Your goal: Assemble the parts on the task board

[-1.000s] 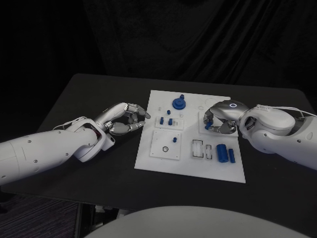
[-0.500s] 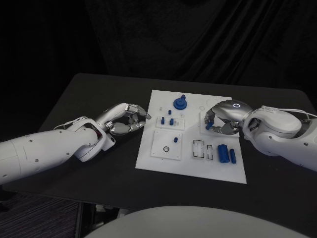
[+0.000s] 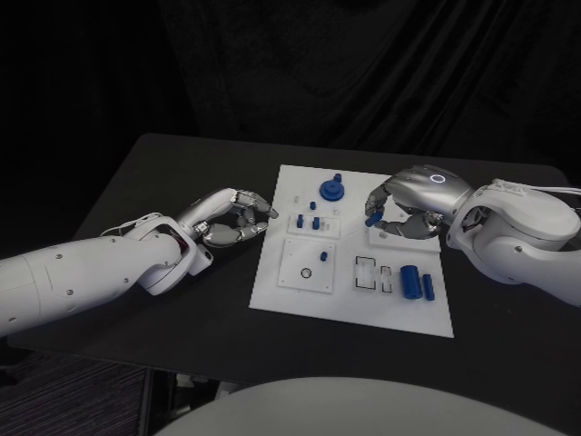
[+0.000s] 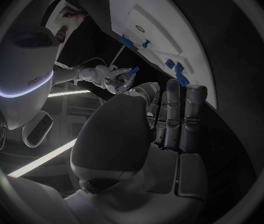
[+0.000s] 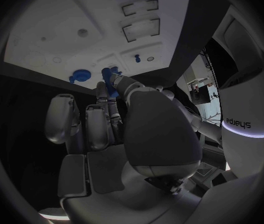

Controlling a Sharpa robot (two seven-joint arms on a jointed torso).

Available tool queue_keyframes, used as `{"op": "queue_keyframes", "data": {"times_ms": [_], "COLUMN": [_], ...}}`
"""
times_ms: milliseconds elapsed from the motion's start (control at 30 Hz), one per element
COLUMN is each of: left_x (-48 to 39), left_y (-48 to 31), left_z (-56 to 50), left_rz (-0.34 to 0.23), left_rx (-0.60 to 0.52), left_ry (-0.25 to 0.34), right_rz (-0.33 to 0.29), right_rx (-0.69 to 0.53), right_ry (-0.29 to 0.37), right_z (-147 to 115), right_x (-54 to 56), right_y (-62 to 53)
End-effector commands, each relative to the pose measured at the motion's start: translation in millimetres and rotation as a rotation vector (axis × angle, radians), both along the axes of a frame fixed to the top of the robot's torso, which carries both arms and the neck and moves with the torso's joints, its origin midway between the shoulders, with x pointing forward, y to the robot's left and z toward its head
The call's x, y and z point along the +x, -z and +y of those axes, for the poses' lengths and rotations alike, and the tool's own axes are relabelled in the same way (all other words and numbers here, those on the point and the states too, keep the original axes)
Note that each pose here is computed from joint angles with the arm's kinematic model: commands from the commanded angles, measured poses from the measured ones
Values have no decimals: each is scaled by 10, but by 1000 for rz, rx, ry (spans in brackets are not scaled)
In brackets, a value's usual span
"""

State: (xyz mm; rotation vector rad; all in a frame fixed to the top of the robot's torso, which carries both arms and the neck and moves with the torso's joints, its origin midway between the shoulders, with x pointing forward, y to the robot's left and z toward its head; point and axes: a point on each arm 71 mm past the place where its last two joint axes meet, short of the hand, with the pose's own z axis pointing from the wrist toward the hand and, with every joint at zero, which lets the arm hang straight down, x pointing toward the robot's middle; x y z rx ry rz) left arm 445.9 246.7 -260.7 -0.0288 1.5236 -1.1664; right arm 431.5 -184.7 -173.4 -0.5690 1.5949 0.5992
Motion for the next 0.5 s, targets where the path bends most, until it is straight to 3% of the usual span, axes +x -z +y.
{"op": "queue_keyframes", "data": {"times_ms": [33,233,500], "left_x": [-8,-11,-12], "left_y": [15,28,36], "left_z": [-13,-19,-21], "left_rz": [9,11,15], "left_rx": [-7,-7,-7], "left_ry": [9,11,12], "right_rz": [-7,-24,-16], "right_rx": [18,-18,-46], "right_ry": [-24,-117,-211], "right_z": [125,381,705], "right_x": [-81,-186,-255], "right_y": [-39,43,286]}}
